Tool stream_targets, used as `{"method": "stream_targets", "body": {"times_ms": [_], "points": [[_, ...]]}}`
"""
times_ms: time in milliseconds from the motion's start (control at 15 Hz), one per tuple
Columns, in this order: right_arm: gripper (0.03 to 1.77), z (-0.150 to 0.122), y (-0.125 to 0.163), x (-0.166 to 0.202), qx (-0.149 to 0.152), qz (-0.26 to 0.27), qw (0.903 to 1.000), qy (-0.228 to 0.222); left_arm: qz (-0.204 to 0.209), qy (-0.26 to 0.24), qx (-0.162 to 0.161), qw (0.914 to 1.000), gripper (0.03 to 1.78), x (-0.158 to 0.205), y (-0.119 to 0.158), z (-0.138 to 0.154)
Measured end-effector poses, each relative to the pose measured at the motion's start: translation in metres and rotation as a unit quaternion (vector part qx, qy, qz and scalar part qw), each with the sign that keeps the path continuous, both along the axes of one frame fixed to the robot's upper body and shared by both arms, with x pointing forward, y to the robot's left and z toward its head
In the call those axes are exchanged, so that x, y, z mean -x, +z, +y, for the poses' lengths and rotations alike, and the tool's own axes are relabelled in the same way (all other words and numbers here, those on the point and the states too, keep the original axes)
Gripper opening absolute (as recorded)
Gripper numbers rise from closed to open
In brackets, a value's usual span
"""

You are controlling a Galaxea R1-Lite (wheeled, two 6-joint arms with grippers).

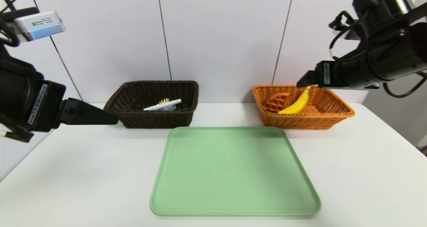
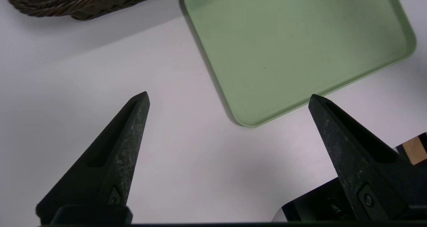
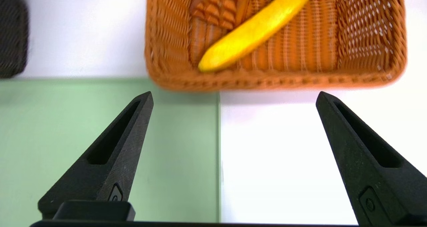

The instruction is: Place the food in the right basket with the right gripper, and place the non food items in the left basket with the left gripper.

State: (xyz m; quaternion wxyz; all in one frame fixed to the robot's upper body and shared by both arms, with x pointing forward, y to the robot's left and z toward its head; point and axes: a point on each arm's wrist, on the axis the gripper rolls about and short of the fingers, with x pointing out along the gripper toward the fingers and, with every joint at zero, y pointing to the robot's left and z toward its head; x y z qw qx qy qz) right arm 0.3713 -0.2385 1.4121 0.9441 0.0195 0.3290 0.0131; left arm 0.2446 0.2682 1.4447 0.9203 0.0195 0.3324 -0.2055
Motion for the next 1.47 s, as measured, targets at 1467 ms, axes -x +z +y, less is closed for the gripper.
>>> {"method": "stream_targets", "body": {"times_ms": [1467], "points": [[1.69,-0.104,-0.059,0.284,0.013,-0.132,0.9884,-0.074,-0.13,0.246,-0.045,0.9596,1.69,0.213,-0.124,0.067]]}}
